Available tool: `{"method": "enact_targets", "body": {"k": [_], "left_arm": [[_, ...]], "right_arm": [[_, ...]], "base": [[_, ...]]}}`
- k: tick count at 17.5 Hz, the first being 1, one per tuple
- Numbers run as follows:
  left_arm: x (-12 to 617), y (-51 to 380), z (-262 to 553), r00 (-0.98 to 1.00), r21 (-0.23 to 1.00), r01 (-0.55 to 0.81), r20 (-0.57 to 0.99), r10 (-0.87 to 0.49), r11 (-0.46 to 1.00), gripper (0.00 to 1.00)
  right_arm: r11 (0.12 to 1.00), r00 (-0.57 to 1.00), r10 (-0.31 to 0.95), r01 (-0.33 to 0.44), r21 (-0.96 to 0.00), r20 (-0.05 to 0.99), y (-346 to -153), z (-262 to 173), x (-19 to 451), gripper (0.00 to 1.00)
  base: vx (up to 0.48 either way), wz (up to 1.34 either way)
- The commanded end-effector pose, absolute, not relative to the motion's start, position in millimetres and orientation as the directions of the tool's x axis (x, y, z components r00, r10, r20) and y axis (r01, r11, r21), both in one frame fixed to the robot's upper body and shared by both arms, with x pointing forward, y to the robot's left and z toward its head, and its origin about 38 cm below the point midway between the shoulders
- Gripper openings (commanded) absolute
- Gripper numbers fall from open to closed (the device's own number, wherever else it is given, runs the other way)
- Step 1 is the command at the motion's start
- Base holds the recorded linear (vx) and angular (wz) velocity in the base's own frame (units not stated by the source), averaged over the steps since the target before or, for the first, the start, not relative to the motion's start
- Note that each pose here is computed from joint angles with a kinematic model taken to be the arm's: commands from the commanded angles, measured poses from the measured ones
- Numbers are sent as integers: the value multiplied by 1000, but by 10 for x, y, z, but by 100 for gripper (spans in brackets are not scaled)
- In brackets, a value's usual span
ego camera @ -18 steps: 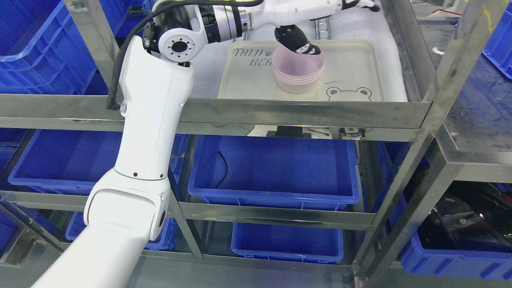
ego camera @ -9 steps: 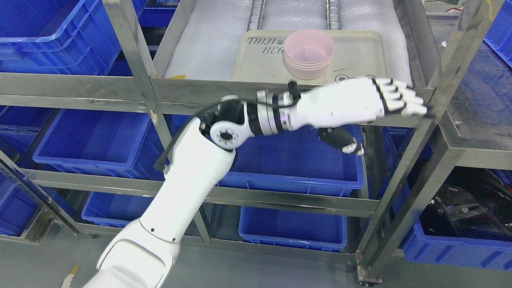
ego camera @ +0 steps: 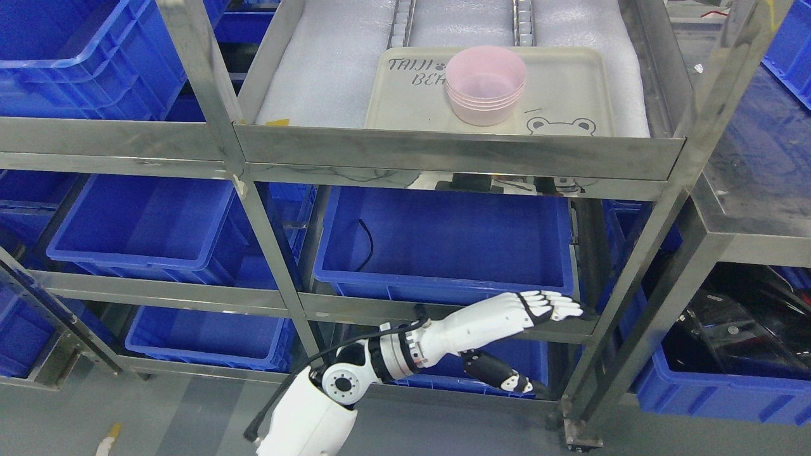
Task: Stack pink IKEA bowl on shelf middle layer
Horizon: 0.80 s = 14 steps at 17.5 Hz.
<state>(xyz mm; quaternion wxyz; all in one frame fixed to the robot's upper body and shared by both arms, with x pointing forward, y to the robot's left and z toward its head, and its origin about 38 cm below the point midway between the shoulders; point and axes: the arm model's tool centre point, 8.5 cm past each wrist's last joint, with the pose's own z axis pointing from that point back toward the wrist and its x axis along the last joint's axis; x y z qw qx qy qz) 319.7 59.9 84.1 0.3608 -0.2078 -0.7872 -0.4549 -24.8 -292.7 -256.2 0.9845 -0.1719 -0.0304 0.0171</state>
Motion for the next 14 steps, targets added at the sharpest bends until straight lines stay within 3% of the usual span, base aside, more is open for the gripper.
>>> {"method": "enact_targets", "body": {"k": [1,2,4,7,14], "left_arm": [[3320,2102,194,-244,273,324,949,-198,906,100],[3392,2260,223,-204,227,215,962,-183,950,100],[3451,2361,219,-134,199,145,975,-180,969,100],[3522,2296,302,-70,128,142,990,-119,982,100],[3528,2069,304,-69,99,170,994,-88,980,100]], "right_arm": [[934,996,51,-23,-356,69,-3038,-2552,-188,100],[934,996,53,-25,-356,69,-3038,-2552,-187,100],[934,996,51,-23,-356,69,-3038,-2552,-188,100],[934,996,51,-23,-356,69,-3038,-2552,-188,100],[934,996,51,-23,-356,69,-3038,-2552,-188,100]], "base": [[-3,11],[-3,11],[0,0],[1,11],[1,-6]]}}
